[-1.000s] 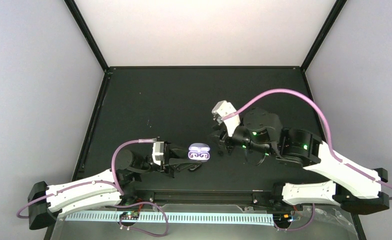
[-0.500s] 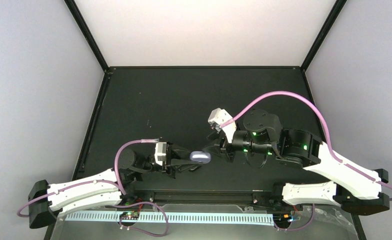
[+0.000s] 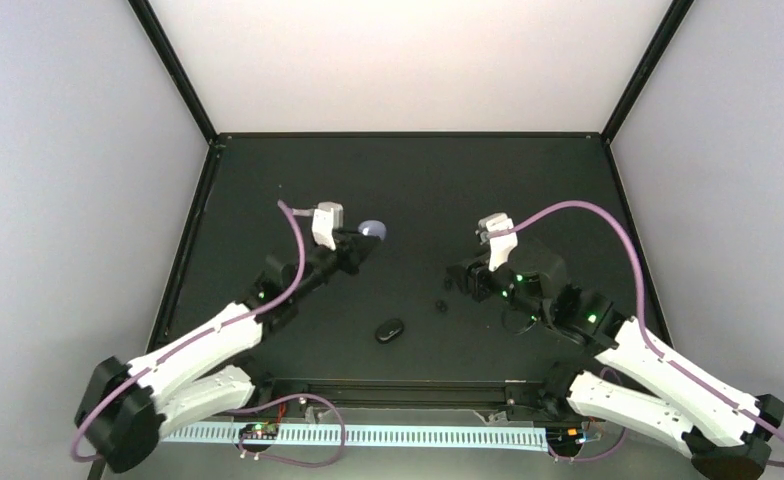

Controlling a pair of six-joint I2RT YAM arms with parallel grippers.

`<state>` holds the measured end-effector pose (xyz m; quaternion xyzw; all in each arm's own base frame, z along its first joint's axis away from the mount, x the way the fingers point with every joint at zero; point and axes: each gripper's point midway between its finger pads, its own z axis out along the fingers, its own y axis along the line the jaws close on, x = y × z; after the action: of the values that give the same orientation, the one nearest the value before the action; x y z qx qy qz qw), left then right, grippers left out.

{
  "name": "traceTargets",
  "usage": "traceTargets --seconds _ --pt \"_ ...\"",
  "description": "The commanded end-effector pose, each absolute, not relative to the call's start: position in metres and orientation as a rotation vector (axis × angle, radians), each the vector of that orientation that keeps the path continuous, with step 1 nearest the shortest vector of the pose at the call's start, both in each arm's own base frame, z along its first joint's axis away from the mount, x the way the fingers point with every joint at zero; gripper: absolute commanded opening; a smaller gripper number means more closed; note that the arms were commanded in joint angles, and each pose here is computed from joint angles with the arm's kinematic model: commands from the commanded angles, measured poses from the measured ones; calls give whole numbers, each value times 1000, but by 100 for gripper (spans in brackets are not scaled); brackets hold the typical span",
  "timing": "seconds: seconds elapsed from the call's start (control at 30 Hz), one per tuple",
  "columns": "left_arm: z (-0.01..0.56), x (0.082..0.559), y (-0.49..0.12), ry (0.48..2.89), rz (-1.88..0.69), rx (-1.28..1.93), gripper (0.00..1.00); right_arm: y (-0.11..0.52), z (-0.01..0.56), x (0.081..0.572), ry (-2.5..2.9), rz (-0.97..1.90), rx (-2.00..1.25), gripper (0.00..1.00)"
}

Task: Insert the wireless bluetooth earbuds into the charging case
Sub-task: Close the charging case, then place the charging case at the center of the board.

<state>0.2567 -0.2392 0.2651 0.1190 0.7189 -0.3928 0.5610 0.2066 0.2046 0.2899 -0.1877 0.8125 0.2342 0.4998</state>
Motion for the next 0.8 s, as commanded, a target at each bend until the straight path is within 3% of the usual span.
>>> traceTargets --seconds 0.0,0.2,0.4,0.57,0.63,0.77 --pt "194 308 -208 2019 -931 -48 2 197 269 221 1959 589 -293 70" --pt "116 368 -206 2322 -941 -184 1 196 234 218 2041 589 -271 78" --pt "91 408 -209 2384 -957 -195 2 187 216 215 2087 570 -230 89" --pt "64 422 -208 2498 -881 -201 2 186 213 216 2097 558 -224 91" --pt "55 423 -205 2536 -848 -209 7 187 213 216 2105 547 -235 91" --pt "45 424 -198 2579 -771 -206 26 191 218 216 2107 545 -266 91"
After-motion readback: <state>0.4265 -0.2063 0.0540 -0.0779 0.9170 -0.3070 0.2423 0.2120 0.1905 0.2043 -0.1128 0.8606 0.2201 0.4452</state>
